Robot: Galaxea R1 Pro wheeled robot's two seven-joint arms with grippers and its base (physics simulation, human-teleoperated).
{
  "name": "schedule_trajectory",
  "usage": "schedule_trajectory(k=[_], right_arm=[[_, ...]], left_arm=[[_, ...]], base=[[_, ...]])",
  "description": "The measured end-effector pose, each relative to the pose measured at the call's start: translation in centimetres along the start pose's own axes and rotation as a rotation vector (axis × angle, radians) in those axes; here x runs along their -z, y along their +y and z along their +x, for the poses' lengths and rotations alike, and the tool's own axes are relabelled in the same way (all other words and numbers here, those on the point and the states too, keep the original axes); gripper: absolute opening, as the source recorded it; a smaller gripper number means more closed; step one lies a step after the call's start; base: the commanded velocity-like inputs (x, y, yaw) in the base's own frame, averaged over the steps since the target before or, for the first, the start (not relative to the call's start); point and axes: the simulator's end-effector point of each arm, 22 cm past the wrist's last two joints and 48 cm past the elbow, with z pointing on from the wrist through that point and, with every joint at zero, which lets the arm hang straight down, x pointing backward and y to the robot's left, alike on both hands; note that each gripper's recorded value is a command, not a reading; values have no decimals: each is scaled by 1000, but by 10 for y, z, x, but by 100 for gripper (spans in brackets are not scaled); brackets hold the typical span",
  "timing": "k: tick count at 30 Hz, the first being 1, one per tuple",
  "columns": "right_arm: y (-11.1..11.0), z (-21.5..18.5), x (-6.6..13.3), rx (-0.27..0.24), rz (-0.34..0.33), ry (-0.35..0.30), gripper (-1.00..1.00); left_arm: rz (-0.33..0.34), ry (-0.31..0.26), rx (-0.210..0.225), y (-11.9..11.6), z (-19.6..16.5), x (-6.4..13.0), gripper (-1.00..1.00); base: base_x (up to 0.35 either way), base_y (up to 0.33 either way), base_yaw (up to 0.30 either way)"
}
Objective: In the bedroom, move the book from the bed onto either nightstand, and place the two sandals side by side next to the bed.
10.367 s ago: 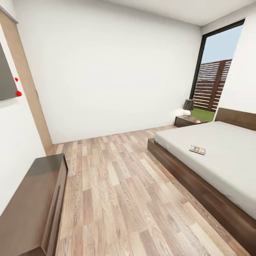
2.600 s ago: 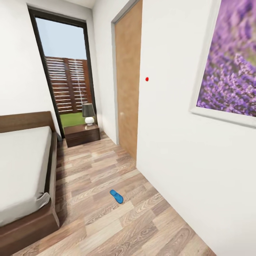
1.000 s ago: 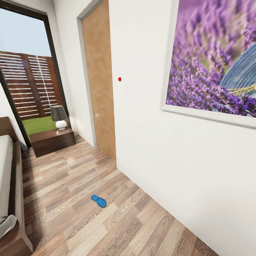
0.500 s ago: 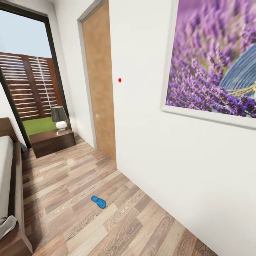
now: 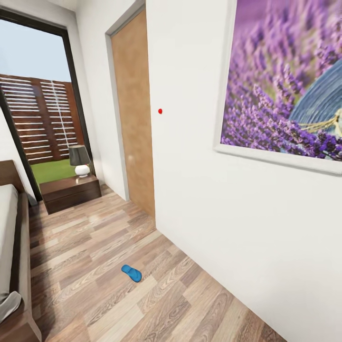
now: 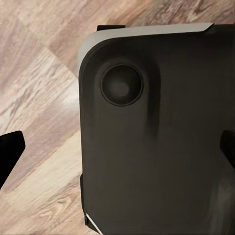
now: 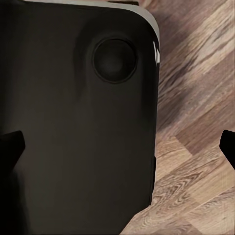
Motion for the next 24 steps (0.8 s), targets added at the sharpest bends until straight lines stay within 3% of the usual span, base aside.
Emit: schedule_trajectory(k=[24], right_arm=[[0,-15,0,-1,0,-40,100]], left_arm=[[1,-38,-1,-1,-14,0,100]], base=[[3,0,0]])
